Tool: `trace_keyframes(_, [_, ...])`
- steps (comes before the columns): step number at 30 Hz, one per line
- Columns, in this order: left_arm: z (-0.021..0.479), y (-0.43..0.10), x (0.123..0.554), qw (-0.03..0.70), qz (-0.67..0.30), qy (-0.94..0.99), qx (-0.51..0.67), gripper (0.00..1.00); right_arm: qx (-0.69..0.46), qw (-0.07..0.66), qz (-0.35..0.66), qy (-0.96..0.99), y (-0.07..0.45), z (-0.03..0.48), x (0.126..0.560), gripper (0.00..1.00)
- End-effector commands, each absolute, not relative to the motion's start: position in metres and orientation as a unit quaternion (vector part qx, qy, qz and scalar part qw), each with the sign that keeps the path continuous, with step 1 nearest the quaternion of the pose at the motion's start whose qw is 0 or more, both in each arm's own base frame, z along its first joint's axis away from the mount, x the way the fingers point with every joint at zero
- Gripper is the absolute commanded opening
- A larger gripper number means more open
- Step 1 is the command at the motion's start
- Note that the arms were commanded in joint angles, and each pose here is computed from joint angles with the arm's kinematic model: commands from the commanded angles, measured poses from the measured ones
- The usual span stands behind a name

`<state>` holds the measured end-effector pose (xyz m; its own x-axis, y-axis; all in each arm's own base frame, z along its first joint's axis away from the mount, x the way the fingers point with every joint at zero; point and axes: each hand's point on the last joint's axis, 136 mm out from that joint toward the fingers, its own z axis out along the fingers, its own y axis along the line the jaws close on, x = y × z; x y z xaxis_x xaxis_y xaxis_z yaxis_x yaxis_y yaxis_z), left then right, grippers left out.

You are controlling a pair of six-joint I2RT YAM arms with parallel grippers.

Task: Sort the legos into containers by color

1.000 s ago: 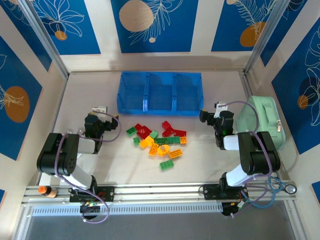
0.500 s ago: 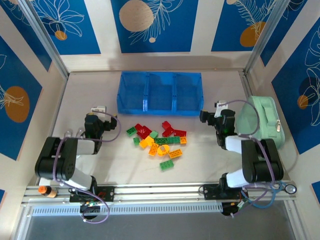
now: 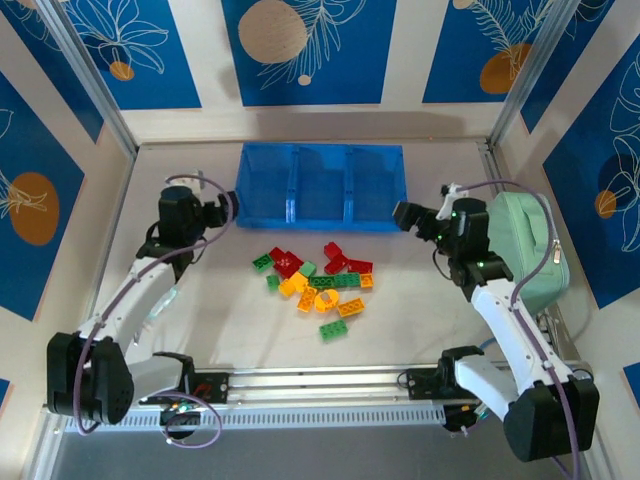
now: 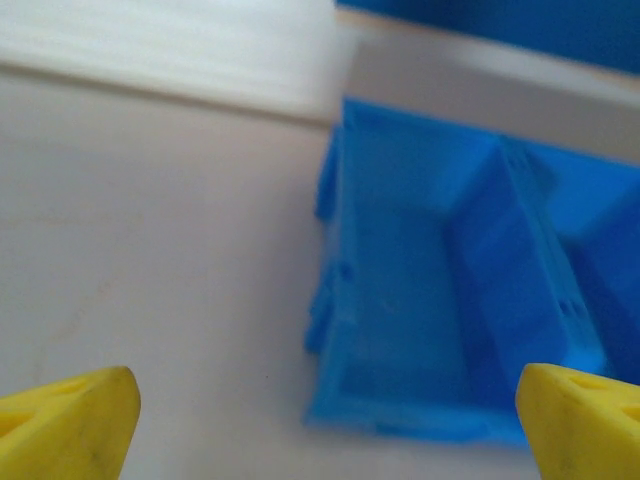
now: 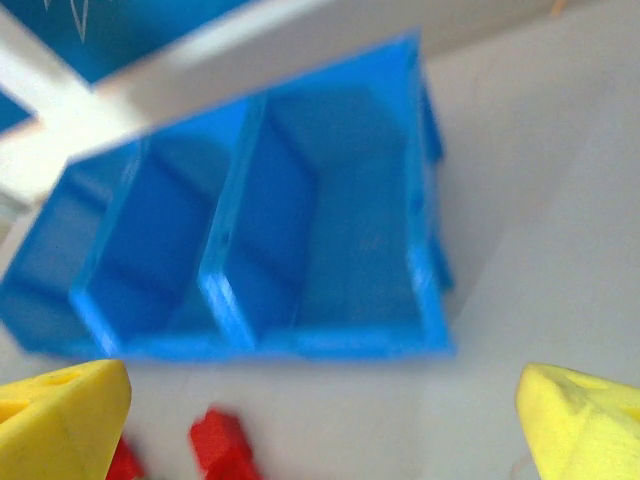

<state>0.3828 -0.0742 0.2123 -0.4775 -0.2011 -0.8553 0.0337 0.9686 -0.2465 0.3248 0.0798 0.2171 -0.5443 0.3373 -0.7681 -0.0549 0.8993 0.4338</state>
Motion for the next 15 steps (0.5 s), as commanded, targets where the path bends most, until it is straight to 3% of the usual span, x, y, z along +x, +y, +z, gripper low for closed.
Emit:
trace_keyframes(1, [0.174, -0.110, 0.345, 0.400, -0.132, 0.907, -0.018, 0.95, 0.094, 0.403, 0.200, 0.888, 0.093, 0.198, 0.299, 0.99])
trace_keyframes(4, [0.150, -0.132, 0.326, 0.349, -0.135, 0.927, -0.002, 0.94, 0.083, 0.376, 0.187, 0.904, 0.108, 0.188, 0.292, 1.00])
trace_keyframes(7, [0.122, -0.148, 0.311, 0.296, -0.144, 0.944, -0.002, 0.88, 0.069, 0.359, 0.182, 0.913, 0.123, 0.179, 0.286, 0.94])
trace_keyframes(15, [0.082, -0.155, 0.307, 0.248, -0.135, 0.959, 0.004, 0.82, 0.050, 0.328, 0.189, 0.924, 0.146, 0.157, 0.275, 0.86])
